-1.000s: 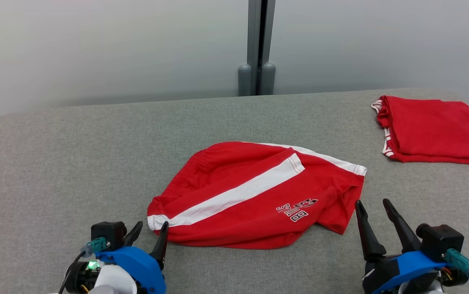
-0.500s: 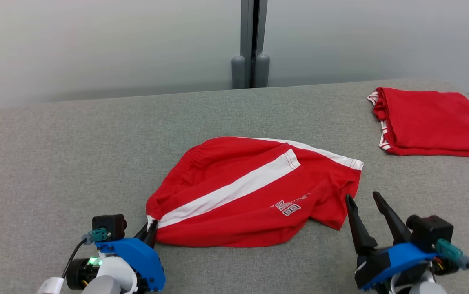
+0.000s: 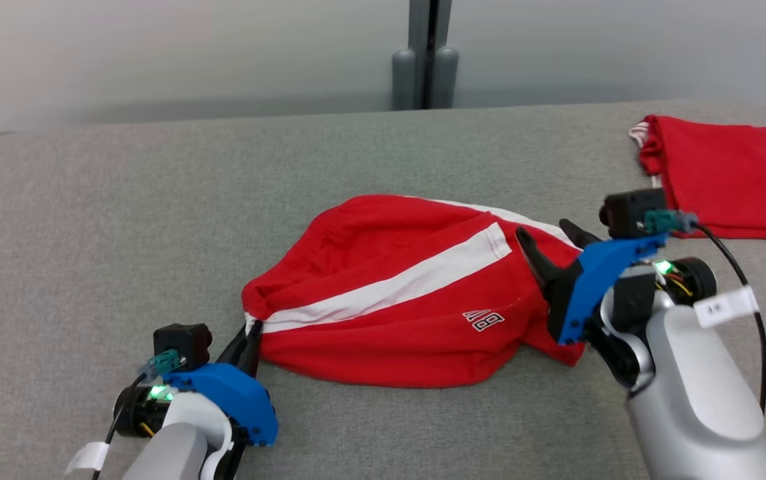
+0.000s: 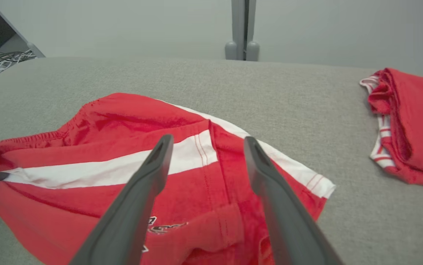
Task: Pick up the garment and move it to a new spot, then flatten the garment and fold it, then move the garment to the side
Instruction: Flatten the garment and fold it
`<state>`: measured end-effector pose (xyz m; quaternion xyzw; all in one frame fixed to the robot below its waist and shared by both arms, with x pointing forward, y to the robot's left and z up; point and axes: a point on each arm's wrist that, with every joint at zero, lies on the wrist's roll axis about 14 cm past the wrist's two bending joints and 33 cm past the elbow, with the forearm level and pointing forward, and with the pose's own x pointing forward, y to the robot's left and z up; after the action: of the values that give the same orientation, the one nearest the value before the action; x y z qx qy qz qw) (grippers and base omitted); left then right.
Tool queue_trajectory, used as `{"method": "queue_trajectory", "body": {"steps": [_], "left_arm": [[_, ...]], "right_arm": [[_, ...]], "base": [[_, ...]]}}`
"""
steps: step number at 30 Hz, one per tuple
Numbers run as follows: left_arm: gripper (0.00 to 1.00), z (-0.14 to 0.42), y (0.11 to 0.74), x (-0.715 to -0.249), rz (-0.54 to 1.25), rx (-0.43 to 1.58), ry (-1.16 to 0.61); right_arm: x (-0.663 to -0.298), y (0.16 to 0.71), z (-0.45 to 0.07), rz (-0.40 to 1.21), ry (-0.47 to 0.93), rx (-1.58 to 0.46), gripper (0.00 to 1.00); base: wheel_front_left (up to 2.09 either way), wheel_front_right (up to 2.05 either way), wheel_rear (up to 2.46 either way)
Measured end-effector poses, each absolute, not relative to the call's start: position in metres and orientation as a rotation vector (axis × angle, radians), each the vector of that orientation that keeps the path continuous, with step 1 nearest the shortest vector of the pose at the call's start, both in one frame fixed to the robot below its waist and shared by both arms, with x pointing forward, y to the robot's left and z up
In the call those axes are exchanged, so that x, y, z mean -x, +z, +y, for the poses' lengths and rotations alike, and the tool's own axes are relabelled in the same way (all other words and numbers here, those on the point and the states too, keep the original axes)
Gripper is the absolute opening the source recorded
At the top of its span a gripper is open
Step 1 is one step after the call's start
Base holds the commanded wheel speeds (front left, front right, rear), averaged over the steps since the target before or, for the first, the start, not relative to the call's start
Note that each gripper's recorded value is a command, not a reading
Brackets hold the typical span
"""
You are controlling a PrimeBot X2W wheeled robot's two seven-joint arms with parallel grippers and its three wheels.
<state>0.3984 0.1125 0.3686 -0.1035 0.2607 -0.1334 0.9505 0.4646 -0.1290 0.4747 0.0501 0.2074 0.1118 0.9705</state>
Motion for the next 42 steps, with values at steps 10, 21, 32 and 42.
{"method": "queue_trajectory", "body": {"steps": [10, 21, 32, 42], "left_arm": [[0.00, 0.117, 0.359, -0.411, 0.529, 0.230, -0.254], [0.00, 0.127, 0.350, -0.414, 0.537, 0.235, -0.231], [0.00, 0.127, 0.354, -0.417, 0.526, 0.231, -0.238], [0.00, 0.125, 0.359, -0.417, 0.513, 0.233, -0.244]], "right_arm": [[-0.500, 0.422, -0.100, 0.612, 0.299, -0.018, 1.00], [-0.506, 0.394, -0.075, 0.654, 0.362, -0.013, 1.00], [-0.508, 0.402, -0.081, 0.595, 0.353, -0.002, 1.00], [-0.499, 0.404, -0.077, 0.601, 0.366, -0.003, 1.00]], "base": [[0.00, 0.00, 0.00], [0.00, 0.00, 0.00], [0.00, 0.00, 0.00], [0.00, 0.00, 0.00]]}}
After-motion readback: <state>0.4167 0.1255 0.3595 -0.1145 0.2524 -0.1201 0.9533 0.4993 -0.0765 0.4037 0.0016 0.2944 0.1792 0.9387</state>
